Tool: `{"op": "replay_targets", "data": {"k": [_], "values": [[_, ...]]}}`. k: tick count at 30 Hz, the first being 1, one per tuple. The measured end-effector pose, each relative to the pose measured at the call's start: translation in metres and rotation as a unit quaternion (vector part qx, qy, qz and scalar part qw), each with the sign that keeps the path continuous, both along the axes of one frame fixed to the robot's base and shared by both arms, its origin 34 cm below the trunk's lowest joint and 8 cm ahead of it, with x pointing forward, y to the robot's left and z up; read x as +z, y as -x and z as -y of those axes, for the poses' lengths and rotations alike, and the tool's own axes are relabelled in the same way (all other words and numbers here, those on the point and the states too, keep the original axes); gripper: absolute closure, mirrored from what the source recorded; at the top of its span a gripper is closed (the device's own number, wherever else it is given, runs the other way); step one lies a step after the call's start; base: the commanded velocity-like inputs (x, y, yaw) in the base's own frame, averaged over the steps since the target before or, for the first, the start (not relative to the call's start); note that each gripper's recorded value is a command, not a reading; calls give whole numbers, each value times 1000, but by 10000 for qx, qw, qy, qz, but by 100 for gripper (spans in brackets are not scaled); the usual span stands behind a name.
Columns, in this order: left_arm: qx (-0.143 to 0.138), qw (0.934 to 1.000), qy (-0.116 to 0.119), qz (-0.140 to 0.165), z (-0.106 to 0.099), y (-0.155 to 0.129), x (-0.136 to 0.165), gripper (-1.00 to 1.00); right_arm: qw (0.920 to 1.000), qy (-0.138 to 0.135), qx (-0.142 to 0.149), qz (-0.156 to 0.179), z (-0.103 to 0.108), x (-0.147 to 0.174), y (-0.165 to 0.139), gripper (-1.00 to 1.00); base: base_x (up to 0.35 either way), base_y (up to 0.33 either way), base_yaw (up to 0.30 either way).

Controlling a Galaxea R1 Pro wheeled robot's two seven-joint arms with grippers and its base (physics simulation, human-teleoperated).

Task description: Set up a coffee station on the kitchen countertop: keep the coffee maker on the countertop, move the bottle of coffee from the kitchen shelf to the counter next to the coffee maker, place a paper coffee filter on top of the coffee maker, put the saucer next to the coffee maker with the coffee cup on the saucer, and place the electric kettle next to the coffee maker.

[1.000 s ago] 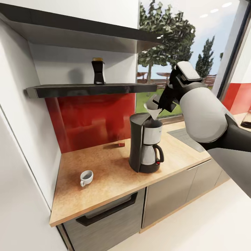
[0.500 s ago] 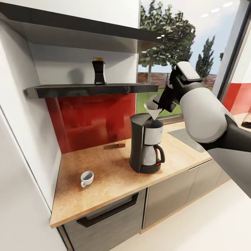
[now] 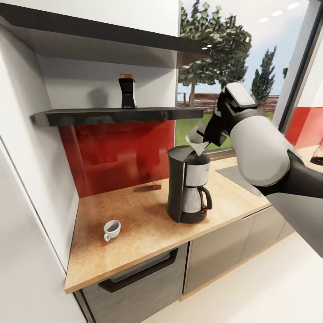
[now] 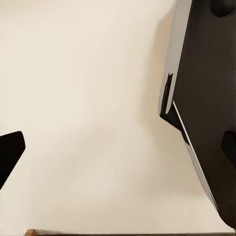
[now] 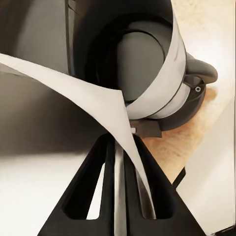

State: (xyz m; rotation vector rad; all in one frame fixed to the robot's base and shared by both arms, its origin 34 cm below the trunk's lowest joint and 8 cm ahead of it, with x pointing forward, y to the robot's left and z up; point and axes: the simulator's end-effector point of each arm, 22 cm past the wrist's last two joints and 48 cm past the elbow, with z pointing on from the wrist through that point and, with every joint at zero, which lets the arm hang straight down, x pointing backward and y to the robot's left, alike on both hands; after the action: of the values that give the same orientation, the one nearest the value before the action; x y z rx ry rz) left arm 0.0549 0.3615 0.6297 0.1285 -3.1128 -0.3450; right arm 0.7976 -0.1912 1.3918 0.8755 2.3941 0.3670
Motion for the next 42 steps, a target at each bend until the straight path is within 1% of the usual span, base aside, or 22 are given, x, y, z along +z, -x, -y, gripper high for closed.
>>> {"op": "replay_targets", "data": {"k": [5, 10, 14, 20, 42], "values": [[2, 10000, -7, 0, -1, 0, 0, -100, 9995, 185, -31, -235, 4, -21, 4, 100, 0, 0, 0], [2, 10000, -17, -5, -3, 1, 0, -100, 9977, 484, -175, -447, 18, -40, 8, 100, 0, 0, 0], [1, 10000, -18, -6, -3, 1, 1, -100, 9962, 618, -239, -560, 24, -54, 9, 100, 0, 0, 0], [1, 10000, -25, -9, -4, 2, 1, -100, 9947, 790, -325, -569, 33, -55, 10, 100, 0, 0, 0], [25, 10000, -43, 2, -6, 1, 1, -100, 9950, 771, -347, -529, 34, -52, 9, 100, 0, 0, 0]]}}
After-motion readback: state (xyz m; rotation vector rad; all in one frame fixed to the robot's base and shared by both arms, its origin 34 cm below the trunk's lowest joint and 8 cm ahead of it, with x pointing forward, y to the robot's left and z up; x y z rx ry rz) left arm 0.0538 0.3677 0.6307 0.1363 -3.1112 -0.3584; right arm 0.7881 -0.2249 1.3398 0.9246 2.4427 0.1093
